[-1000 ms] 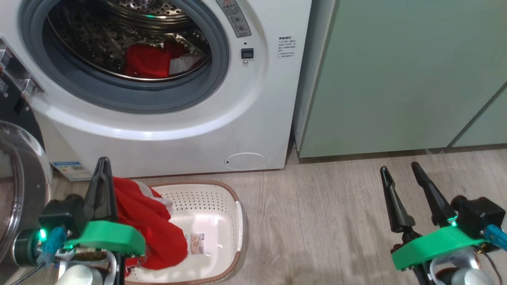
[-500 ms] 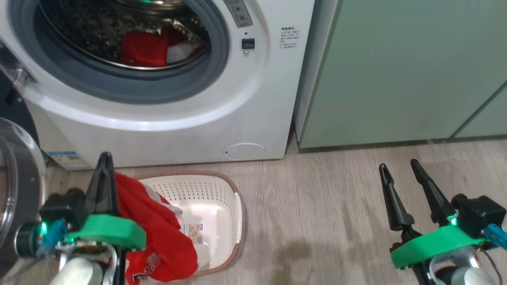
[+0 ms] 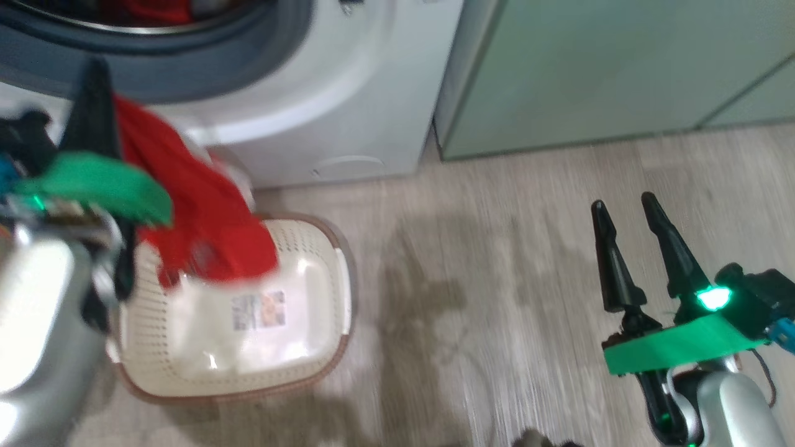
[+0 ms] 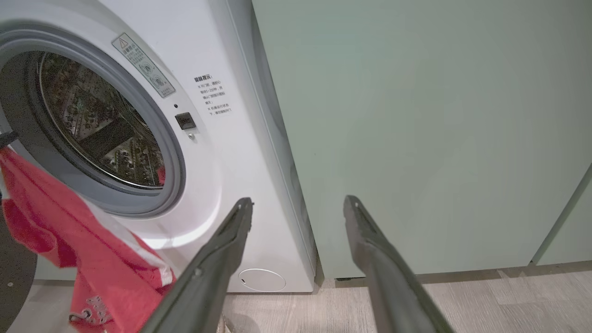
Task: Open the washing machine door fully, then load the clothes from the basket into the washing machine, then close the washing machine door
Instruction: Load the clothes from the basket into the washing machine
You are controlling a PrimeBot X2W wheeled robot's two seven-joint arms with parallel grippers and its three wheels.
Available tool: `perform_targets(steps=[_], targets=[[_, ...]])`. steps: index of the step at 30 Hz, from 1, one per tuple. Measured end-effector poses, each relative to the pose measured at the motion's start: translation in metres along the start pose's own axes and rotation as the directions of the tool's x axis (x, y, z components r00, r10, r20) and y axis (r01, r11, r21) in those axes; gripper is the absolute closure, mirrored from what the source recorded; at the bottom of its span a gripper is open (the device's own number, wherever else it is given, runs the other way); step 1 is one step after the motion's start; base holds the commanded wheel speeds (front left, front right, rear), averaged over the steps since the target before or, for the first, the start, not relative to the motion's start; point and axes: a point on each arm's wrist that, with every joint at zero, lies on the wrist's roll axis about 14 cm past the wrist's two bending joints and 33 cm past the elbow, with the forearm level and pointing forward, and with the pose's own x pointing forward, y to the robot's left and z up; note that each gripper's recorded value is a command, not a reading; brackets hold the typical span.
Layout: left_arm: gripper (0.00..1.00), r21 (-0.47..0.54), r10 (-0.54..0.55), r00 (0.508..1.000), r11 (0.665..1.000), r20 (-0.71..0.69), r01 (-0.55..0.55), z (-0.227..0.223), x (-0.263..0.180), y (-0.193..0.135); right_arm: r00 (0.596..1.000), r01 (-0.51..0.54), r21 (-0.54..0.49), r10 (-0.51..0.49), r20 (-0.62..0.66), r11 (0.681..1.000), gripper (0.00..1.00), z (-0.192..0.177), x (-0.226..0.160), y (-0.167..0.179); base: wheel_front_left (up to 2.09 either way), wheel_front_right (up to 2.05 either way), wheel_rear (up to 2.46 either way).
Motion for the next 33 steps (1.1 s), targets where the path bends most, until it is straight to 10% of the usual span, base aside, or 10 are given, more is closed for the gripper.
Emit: perform_targets(steps=[12,25,33], targets=[[1.00,-0.002,-0.029,0.970,1.000,-0.241,0.030,-0.072,0.107,0.010,0.997,0.065,0.021,-0.064,-0.043,0.998,0.00,-0.036,0.024,-0.023,0.00,0.00,0.00],[1.00,0.012,-0.039,0.828,0.998,-0.560,0.055,-0.166,0.181,0.018,0.979,0.142,0.035,-0.135,-0.153,0.989,0.00,-0.083,0.034,-0.047,0.00,0.00,0.00],[1.00,0.062,-0.019,0.898,0.997,-0.439,0.051,-0.158,0.230,0.015,0.966,0.189,0.016,-0.183,-0.181,0.982,0.00,-0.090,0.031,-0.063,0.00,0.00,0.00]])
